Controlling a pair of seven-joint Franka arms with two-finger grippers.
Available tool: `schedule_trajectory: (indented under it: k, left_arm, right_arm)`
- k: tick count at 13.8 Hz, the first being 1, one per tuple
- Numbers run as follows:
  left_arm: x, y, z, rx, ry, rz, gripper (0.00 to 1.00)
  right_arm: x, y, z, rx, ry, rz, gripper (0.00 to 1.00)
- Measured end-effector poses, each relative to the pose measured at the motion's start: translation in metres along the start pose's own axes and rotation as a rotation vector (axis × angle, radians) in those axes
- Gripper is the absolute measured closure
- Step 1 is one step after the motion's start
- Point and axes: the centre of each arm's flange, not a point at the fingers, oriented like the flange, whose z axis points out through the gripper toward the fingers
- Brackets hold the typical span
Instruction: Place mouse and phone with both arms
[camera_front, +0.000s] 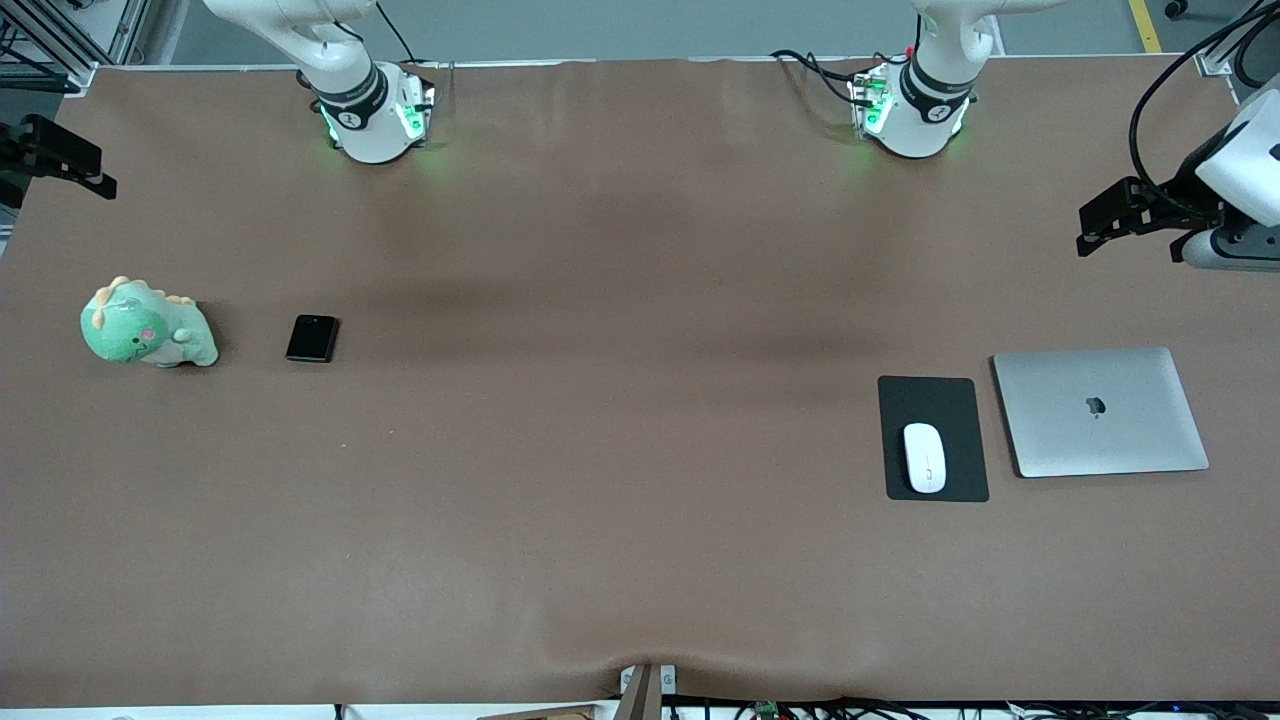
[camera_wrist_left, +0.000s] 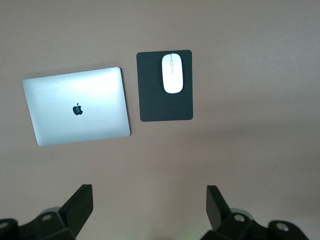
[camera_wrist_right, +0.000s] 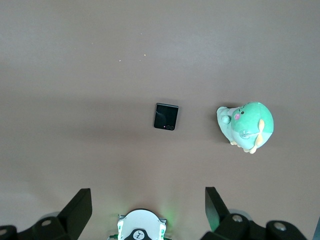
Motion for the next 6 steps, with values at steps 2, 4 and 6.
schedule_trajectory:
  k: [2, 4, 6]
  left_arm:
    - [-0.0008, 0.0001, 0.0006, 0.000, -0.007, 0.000, 0.00]
    - [-0.0012, 0.0001, 0.0010, 0.000, -0.011, 0.000, 0.00]
    - [-0.0013, 0.0001, 0.0010, 0.000, -0.012, 0.000, 0.00]
  right_arm:
    - [-0.0001, 0.0005, 0.0000, 0.000, 0.000, 0.001, 0.00]
    - [0.0000, 0.0001, 0.0000, 0.000, 0.000, 0.000, 0.00]
    - [0.0000, 0.0000, 0.0000, 0.000, 0.000, 0.000, 0.00]
